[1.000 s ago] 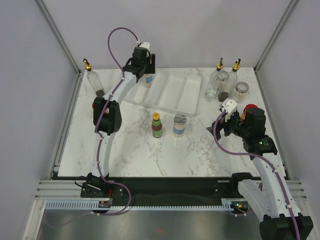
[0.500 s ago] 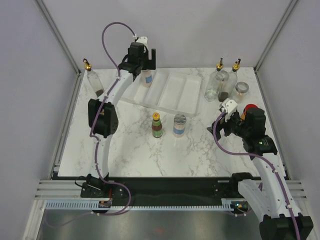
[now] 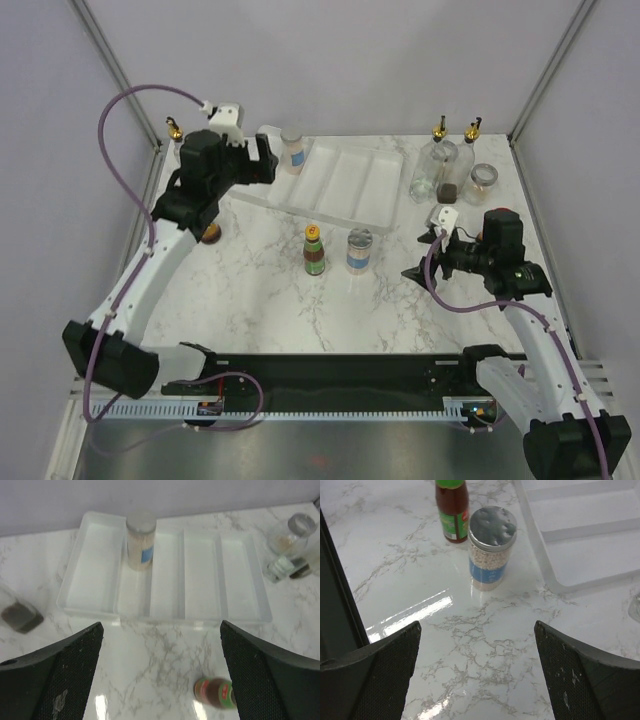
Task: Organize the condiment bottles
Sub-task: Pick up the bottle from the center of the board.
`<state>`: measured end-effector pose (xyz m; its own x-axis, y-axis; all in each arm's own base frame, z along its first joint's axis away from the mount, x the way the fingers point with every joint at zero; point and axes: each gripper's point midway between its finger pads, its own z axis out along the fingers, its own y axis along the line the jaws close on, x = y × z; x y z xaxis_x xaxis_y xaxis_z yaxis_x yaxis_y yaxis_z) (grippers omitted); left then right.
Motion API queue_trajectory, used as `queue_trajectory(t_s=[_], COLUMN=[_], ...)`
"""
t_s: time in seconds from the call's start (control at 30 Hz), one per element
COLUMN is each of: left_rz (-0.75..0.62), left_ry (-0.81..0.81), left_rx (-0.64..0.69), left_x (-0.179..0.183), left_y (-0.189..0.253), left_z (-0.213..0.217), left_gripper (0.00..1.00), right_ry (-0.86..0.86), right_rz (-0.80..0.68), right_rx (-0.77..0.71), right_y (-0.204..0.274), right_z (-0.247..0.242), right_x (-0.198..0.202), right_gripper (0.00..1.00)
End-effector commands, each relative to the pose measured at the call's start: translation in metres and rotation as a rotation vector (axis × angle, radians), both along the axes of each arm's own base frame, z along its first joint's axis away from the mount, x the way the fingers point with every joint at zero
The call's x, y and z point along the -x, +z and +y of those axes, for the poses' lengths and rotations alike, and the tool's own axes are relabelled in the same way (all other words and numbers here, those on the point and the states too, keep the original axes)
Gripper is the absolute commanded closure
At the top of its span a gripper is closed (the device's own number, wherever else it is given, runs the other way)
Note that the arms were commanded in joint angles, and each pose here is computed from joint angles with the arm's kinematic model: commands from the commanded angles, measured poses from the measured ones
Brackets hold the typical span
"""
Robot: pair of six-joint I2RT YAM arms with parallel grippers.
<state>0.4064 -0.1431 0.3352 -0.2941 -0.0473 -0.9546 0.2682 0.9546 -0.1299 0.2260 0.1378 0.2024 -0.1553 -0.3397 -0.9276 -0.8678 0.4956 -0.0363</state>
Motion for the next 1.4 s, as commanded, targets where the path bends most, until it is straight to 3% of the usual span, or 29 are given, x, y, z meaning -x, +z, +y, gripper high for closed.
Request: queue_trajectory(t_s=[0.0,0.03,0.17,0.4,0.8,1.07,1.37], left_rz=[0.065,0.01,0.028,-0.032,-0.068,-0.072,-0.065], left_ry=[-0.07,-0.07,-0.118,-0.085,-0.058,-0.052,-0.05], left_rx=[-0.032,-0.015,-0.058,-0.059,-0.036,-0.036,-0.04], left_x=[0.047,0.066,0.11,0.15,0.155,0.155,0.154], left_y=[-0.042,-0.026,-0.061,-0.081,-0.084,-0.083,-0.085], left_z=[0.005,0.011,0.023,0.043,0.048,0.05,0.05], left_gripper=[0.0,0.0,0.0,0.0,0.0,0.0,0.0], right_ry=[0.218,0.234,0.324,0.304,0.255,0.307,0.273], right_rz=[-0.11,-0.088,-0.123,-0.152,-0.079,-0.011,0.04], right_rx=[0.02,0.04,0.13,0.175,0.184,0.174,0.207], right_y=[0.024,0.017,0.007,0.0,-0.011,-0.027,-0.043], right_z=[0.022,0.025,0.046,0.07,0.086,0.101,0.105], right_x=[0.012,0.007,-0.007,-0.049,-0.089,-0.072,-0.088], right_gripper=[0.02,0.02,0.02,0.02,0.02,0.02,0.02])
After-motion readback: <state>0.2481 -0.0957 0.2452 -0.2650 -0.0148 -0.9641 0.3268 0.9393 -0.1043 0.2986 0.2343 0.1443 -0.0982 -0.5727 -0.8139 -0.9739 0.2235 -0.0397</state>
